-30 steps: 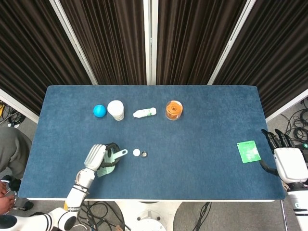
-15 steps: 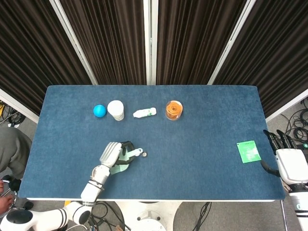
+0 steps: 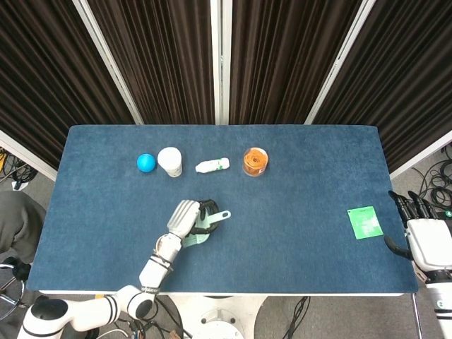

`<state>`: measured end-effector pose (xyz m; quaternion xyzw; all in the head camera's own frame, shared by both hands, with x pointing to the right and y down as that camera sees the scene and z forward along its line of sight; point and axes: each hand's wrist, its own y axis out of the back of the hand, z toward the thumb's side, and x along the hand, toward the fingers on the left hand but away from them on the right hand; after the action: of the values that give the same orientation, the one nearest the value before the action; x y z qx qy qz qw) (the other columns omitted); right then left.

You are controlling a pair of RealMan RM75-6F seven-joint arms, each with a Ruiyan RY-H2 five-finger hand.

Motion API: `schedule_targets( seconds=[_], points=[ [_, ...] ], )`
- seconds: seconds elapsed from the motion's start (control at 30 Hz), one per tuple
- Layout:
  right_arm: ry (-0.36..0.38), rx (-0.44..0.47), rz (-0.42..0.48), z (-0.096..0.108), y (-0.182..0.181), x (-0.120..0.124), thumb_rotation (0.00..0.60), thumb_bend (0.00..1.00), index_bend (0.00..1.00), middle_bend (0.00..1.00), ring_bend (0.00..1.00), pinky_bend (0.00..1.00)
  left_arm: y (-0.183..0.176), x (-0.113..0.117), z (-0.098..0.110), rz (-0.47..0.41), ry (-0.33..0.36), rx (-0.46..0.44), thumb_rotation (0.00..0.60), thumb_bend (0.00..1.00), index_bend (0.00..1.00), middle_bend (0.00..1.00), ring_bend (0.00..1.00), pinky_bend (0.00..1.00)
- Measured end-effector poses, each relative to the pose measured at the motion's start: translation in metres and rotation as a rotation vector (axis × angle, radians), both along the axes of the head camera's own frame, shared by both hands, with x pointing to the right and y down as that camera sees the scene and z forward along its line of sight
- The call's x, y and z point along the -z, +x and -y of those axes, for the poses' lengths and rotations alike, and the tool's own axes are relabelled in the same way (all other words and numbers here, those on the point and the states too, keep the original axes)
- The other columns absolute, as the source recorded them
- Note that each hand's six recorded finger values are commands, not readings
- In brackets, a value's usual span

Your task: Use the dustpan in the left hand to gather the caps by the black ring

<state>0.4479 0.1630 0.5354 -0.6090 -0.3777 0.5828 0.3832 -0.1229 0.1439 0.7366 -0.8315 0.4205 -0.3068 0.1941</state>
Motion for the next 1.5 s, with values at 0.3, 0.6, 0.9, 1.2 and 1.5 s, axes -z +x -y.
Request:
schedule_targets(
  seconds=[0.3,0.6,0.9,1.2,1.5],
  points=[
    [-0.002,0.026,0.018,0.005,-0.008,-0.004,0.600,0.15,0.03,0.15,0.03,0.12,-0.054,0.019,-0.002,0.065,0.061,0.006,0.600,0.38,0.54,0.61,0.65,0.89],
    [0.003,0.035,0.015,0.004,-0.012,0.000,0.600,0.15,0.03,0.15,0.03,0.12,-0.090,0.015,-0.021,0.051,0.027,0.101,0.600,0.38,0.55,0.62,0.65,0.89],
    [0.006,0.023,0.001,0.000,-0.011,0.006,0.600,0.15,0.03,0.15,0.03,0.12,-0.108,-0.002,-0.020,-0.041,-0.016,0.218,0.600,0.38,0.54,0.62,0.65,0.89],
    [0.002,0.022,-0.006,-0.002,-0.012,0.007,0.600,0.15,0.03,0.15,0.03,0.12,-0.108,-0.019,-0.025,-0.098,-0.063,0.257,0.600,0.38,0.54,0.62,0.65,0.89],
    [0.001,0.012,-0.011,-0.003,-0.010,0.007,0.600,0.15,0.03,0.15,0.03,0.12,-0.075,-0.021,-0.021,-0.165,-0.068,0.228,0.600,0.38,0.54,0.62,0.65,0.89]
  ],
)
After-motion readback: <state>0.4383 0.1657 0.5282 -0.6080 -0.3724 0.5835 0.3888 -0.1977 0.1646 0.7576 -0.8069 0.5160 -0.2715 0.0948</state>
